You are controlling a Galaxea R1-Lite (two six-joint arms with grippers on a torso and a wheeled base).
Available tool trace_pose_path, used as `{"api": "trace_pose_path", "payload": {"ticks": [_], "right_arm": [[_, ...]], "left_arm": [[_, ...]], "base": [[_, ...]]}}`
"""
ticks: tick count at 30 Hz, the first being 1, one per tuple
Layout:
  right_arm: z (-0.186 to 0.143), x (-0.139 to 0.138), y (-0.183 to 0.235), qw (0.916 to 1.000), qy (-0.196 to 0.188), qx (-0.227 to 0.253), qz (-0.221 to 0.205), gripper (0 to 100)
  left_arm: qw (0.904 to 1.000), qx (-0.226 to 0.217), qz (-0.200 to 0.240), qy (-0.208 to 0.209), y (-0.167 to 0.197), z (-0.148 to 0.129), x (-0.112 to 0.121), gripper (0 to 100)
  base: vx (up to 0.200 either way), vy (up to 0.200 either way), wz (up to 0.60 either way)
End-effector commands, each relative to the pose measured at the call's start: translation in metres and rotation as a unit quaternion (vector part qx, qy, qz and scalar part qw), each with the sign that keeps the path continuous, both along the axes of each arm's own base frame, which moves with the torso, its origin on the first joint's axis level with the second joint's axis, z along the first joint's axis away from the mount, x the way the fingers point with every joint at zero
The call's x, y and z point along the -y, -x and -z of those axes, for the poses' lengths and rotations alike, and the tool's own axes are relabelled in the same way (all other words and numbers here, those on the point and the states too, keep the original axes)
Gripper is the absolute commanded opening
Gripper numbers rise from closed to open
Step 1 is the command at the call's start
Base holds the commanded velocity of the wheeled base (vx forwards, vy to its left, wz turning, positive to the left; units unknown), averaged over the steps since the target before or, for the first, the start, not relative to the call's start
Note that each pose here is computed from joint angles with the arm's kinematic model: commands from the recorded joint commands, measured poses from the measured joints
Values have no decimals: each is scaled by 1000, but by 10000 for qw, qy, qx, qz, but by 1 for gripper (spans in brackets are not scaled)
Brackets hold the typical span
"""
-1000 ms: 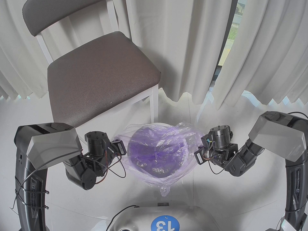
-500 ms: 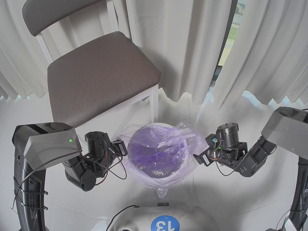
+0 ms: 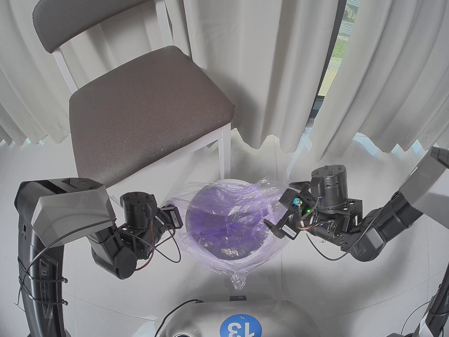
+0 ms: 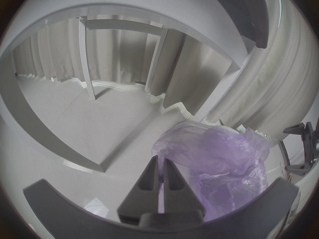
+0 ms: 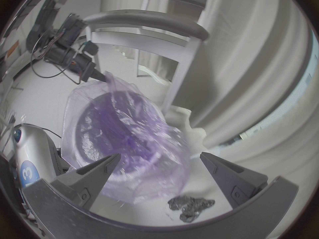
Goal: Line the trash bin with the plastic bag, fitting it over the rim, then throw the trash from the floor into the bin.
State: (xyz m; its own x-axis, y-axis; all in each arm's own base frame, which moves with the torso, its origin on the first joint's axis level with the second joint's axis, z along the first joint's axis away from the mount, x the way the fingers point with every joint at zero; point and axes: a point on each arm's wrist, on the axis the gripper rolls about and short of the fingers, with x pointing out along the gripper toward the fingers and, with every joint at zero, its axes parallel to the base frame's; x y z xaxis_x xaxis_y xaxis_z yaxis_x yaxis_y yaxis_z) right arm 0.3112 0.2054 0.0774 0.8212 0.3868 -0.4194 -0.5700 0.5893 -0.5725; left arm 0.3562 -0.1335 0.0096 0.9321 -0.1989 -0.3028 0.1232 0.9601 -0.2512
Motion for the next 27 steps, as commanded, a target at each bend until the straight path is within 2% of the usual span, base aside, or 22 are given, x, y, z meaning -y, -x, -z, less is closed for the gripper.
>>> {"api": "trace_pose_path", "payload": {"ticks": [1,4,5,10,13,18,21,27], "right_arm": [[35,-32,-6,9969,367,2,-702,100],[40,-36,-10,9940,613,137,-893,100],[42,-38,-11,9931,661,164,-954,100],[55,-52,-14,9911,554,267,-1177,100],[62,-60,-18,9904,542,352,-1226,100],[77,-69,-25,9899,566,332,-1255,100],[83,-74,-31,9900,542,371,-1252,100],[86,-81,-45,9909,444,522,-1158,100]], "left_arm": [[10000,-21,-8,-54,1,0,-3,0],[9999,-45,23,-160,4,1,-4,0],[9998,-51,32,-168,5,1,-4,100],[9998,-55,151,-134,10,-4,-7,100],[9995,-35,276,-175,19,-12,-16,100],[9964,127,754,-377,39,-21,-35,100],[9941,185,938,-518,46,-23,-38,100],[9934,196,966,-581,48,-23,-39,100]], "base": [[0,0,0],[0,0,0],[0,0,0],[0,0,0],[0,0,0],[0,0,0],[0,0,0],[0,0,0]]}}
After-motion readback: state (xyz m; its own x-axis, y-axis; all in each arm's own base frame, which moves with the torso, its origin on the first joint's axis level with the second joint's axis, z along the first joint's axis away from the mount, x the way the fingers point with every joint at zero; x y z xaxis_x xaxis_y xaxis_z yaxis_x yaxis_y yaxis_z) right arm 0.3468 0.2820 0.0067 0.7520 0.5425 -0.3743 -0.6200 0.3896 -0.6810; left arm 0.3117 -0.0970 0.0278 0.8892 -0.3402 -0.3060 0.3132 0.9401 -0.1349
